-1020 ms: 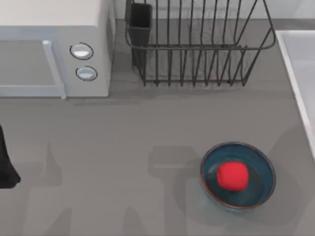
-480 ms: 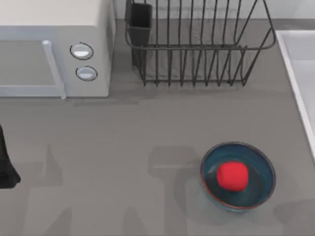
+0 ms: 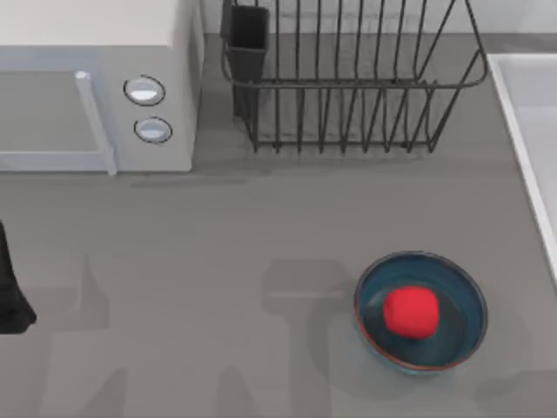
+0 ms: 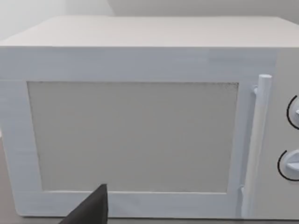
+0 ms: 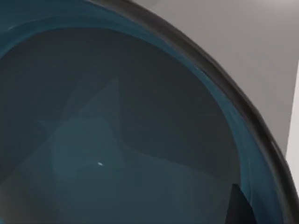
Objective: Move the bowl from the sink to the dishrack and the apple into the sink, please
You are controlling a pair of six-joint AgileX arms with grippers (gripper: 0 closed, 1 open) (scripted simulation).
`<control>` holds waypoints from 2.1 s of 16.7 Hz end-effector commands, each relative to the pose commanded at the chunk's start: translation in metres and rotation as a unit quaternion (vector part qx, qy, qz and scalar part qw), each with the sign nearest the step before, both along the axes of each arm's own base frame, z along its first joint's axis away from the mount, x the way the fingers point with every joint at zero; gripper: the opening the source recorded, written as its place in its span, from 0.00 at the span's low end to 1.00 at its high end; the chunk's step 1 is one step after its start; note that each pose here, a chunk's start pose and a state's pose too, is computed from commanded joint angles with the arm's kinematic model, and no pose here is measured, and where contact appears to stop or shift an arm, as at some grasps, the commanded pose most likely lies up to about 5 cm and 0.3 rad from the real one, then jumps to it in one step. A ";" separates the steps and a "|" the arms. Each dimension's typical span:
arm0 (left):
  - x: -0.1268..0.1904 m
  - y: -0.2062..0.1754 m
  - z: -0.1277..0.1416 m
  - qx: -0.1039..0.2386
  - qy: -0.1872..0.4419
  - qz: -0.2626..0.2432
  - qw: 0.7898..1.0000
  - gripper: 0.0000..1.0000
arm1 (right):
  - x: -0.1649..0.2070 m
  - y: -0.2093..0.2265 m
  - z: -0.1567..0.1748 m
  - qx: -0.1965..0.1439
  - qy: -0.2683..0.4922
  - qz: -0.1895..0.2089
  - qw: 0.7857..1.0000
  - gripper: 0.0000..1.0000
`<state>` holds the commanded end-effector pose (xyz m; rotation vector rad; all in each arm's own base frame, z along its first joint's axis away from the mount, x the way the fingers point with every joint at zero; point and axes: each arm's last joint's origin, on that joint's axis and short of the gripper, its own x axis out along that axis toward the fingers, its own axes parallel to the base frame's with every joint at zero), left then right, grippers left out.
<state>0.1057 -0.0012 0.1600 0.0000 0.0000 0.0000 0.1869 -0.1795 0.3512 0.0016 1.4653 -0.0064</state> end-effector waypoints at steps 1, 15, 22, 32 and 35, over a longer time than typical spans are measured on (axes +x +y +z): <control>0.000 0.000 0.000 0.000 0.000 0.000 1.000 1.00 | 0.003 0.001 0.000 -0.006 -0.002 0.001 1.000 0.00; 0.000 0.000 0.000 0.000 0.000 0.000 1.000 1.00 | 0.169 0.256 0.021 -0.209 -0.363 0.127 0.899 0.00; 0.000 0.000 0.000 0.000 0.000 0.000 1.000 1.00 | 0.127 0.408 0.053 -0.076 -0.613 0.046 0.785 0.00; 0.000 0.000 0.000 0.000 0.000 0.000 1.000 1.00 | 0.097 0.442 0.067 -0.004 -0.668 0.000 0.744 0.00; 0.000 0.000 0.000 0.000 0.000 0.000 1.000 1.00 | 0.106 0.447 0.055 -0.007 -0.666 0.001 0.746 0.00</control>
